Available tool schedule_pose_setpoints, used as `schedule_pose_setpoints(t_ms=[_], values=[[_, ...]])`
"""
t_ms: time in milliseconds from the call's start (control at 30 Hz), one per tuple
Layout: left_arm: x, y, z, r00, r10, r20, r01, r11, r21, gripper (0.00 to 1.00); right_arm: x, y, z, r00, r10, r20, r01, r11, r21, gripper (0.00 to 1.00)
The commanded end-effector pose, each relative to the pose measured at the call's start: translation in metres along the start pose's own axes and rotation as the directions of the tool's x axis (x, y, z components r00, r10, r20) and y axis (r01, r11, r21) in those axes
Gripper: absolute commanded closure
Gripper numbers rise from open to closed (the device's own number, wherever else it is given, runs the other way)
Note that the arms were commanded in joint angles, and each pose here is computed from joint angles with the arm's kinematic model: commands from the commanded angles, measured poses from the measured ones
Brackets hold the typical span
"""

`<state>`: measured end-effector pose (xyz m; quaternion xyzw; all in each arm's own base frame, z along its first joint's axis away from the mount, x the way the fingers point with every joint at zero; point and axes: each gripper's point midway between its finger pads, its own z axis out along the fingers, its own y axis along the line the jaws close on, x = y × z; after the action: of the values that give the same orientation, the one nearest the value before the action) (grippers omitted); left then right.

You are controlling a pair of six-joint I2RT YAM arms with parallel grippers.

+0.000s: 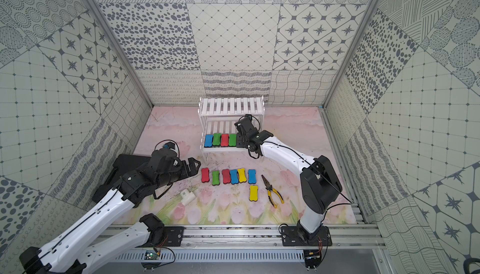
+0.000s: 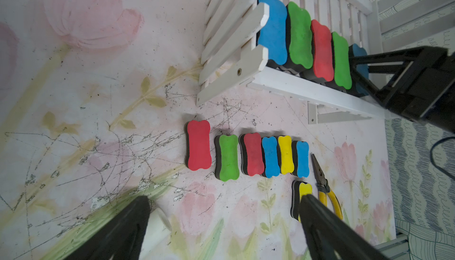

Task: Remove the whiteboard erasers from the shelf
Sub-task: Pick up the whiteboard eraser from the shelf, then place the whiteboard eraser at the center of the board.

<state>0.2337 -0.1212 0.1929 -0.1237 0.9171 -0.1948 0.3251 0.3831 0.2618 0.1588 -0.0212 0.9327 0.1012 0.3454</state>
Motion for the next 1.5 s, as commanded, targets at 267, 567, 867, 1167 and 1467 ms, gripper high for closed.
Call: schedule_pose_setpoints(t_ms=[267, 567, 867, 1167, 1467], values=[[-0.005, -0.007, -0.004, 1.000, 0.007, 0.017, -0.008, 0.999, 0.043, 0.00, -0.015, 0.010, -0.031, 0.998, -0.002, 0.060, 0.003, 1.000, -0.023, 0.70], [-0.005, -0.005, -0.010, 1.000, 0.000, 0.026, -0.002, 0.999, 0.046, 0.00, 0.058, 0.002, -0.085, 0.991, 0.128, -0.045, -0.131, 0.987, -0.093, 0.69], [-0.001, -0.003, -0.015, 0.999, -0.016, 0.028, 0.014, 0.998, 0.061, 0.01, 0.202, 0.009, -0.091, 0.920, 0.165, -0.355, -0.205, 0.976, -0.078, 0.68], [0.003, 0.002, -0.014, 1.000, -0.009, 0.017, 0.008, 0.999, 0.044, 0.00, 0.245, 0.024, -0.071, 0.868, 0.133, -0.479, -0.182, 0.982, -0.057, 0.68], [0.005, 0.004, -0.014, 1.000, -0.013, 0.016, 0.012, 0.999, 0.043, 0.00, 0.236, 0.019, -0.051, 0.880, 0.148, -0.451, -0.165, 0.986, 0.001, 0.67]])
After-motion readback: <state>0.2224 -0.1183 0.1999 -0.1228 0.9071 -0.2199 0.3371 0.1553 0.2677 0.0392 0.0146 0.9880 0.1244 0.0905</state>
